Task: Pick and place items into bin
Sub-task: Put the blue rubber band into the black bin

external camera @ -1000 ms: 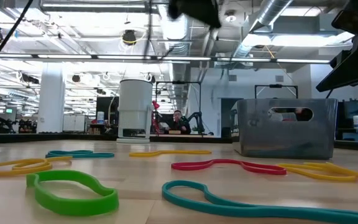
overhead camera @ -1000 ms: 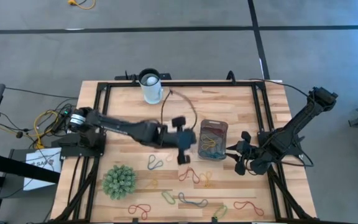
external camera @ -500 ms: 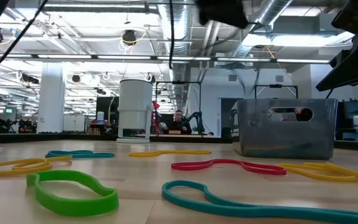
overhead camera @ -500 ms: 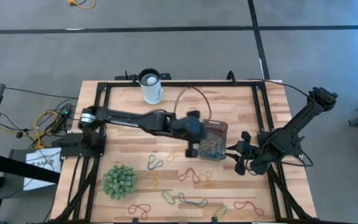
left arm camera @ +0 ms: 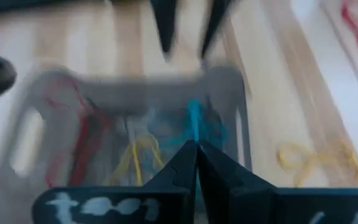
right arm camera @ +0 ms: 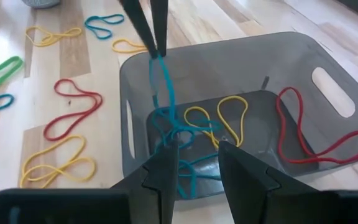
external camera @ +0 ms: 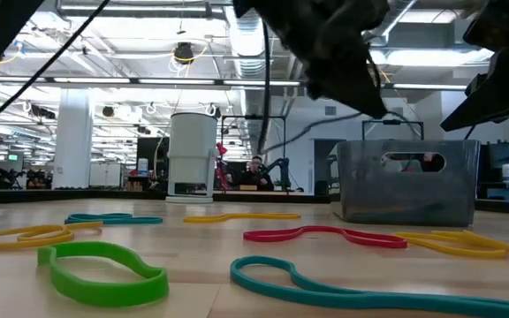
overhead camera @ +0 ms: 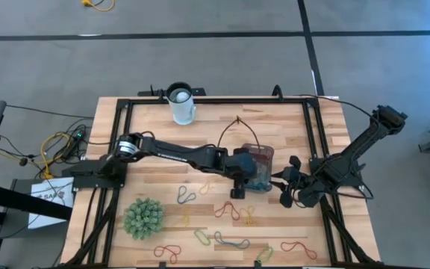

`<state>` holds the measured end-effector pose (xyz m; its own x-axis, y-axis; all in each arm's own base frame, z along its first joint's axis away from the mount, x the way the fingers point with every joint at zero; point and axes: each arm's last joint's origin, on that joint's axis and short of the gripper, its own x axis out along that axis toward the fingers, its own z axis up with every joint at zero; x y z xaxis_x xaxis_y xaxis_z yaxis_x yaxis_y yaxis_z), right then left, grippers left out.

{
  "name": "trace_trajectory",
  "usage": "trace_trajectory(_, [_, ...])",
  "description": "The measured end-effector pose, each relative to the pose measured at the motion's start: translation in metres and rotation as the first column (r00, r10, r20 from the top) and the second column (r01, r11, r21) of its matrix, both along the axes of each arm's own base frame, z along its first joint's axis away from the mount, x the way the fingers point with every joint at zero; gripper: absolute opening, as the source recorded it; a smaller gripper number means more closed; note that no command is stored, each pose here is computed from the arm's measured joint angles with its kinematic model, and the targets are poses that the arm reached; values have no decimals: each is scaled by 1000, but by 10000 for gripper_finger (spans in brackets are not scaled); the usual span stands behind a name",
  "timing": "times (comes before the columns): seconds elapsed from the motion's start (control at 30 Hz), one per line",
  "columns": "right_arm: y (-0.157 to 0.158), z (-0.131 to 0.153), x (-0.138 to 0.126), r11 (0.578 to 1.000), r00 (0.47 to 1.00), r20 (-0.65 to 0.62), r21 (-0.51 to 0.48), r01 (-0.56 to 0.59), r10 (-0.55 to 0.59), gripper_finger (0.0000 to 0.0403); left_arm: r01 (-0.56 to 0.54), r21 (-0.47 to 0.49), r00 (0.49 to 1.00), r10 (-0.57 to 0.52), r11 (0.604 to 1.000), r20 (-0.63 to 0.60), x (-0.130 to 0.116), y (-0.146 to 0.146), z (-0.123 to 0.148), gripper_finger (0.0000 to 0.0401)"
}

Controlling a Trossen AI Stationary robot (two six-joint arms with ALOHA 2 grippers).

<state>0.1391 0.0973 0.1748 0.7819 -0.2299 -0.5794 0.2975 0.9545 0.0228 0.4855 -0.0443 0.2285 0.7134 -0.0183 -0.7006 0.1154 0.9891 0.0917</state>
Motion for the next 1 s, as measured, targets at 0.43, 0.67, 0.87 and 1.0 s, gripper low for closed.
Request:
trace_trajectory(0.43, [-1,-1,0,1000,1000,-8,-3,3,-3,109,20,-53,999,-22,998,-44,2,-9,-15,18])
trace_trajectory(0.67, [-1,0,0,1000,1000,-4,2,3,-3,109,19,-50,998,-22,999,-60,1,-8,-16,55])
trace_trajectory(0.87, [-1,0,0,1000,1000,-4,2,2,-2,109,-23,-48,995,19,999,-98,-1,-8,-12,75])
trace_trajectory(1.0, [1,2,1,1000,1000,1,8,-3,3,109,-52,-19,979,48,998,-196,-8,-6,18,72])
